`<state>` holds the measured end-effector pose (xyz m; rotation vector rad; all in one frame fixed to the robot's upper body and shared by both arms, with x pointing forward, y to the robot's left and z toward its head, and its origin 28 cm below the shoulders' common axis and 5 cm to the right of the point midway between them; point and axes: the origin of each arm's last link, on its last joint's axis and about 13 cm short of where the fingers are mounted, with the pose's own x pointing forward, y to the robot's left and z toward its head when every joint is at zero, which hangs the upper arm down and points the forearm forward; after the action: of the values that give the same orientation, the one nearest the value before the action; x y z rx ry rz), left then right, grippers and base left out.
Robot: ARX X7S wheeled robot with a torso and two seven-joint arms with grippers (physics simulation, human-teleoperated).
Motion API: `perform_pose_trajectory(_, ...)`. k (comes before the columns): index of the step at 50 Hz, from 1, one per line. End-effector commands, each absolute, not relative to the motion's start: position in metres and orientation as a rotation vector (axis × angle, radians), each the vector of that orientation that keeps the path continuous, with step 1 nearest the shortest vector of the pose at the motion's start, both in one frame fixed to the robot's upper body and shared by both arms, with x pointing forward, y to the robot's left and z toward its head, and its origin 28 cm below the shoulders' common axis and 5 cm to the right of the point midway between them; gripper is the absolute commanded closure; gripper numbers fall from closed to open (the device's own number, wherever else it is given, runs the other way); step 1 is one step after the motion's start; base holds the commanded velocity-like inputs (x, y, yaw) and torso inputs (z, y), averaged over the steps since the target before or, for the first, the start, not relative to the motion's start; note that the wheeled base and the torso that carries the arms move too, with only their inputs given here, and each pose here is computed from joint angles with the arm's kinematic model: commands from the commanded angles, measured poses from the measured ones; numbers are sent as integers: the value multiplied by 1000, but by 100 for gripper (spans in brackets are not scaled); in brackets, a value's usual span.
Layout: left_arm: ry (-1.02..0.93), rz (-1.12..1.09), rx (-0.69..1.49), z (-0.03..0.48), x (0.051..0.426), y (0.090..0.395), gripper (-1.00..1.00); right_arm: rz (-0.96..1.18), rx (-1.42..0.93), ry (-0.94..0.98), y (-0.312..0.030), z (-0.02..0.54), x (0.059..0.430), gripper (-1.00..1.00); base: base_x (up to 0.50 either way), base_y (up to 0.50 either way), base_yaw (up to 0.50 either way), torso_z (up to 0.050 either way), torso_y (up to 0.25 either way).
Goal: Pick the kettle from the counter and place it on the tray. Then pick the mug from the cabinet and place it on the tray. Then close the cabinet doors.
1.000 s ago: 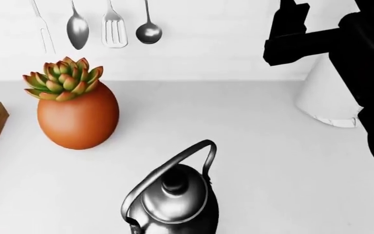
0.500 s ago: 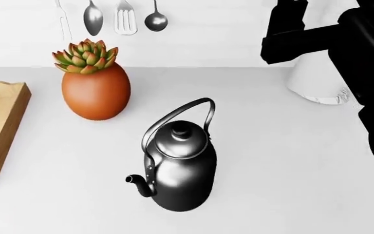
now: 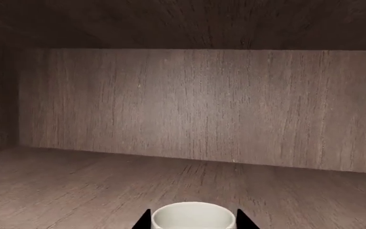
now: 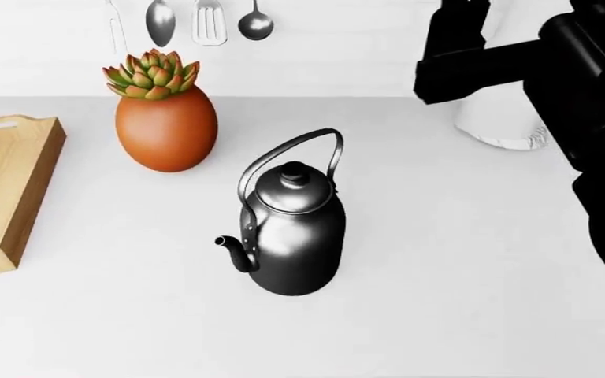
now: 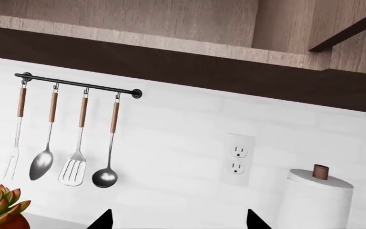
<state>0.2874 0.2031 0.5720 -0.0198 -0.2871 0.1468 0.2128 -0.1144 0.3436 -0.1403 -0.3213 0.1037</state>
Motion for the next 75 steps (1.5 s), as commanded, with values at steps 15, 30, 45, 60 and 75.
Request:
perform_pose_trajectory(15, -308, 31, 16, 541, 247, 211, 100, 117, -125, -326, -112, 343, 210, -100, 0, 0, 0, 0, 0)
perform_pose_trajectory(30, -381, -49, 18, 538, 199, 217, 100, 118, -121, -332, -111, 344, 206, -100, 0, 0, 0, 0, 0)
perform_pose_trajectory(45, -308, -111, 25, 485, 190, 219, 100, 118, -121, -338, -111, 345, 202, -100, 0, 0, 0, 0, 0)
perform_pose_trajectory(60, -246, -106, 7, 451, 199, 227, 100, 122, -122, -327, -109, 341, 206, -100, 0, 0, 0, 0, 0)
perform_pose_trajectory(75, -246, -11, -32, 422, 212, 257, 100, 114, -111, -310, -115, 325, 204, -100, 0, 0, 0, 0, 1)
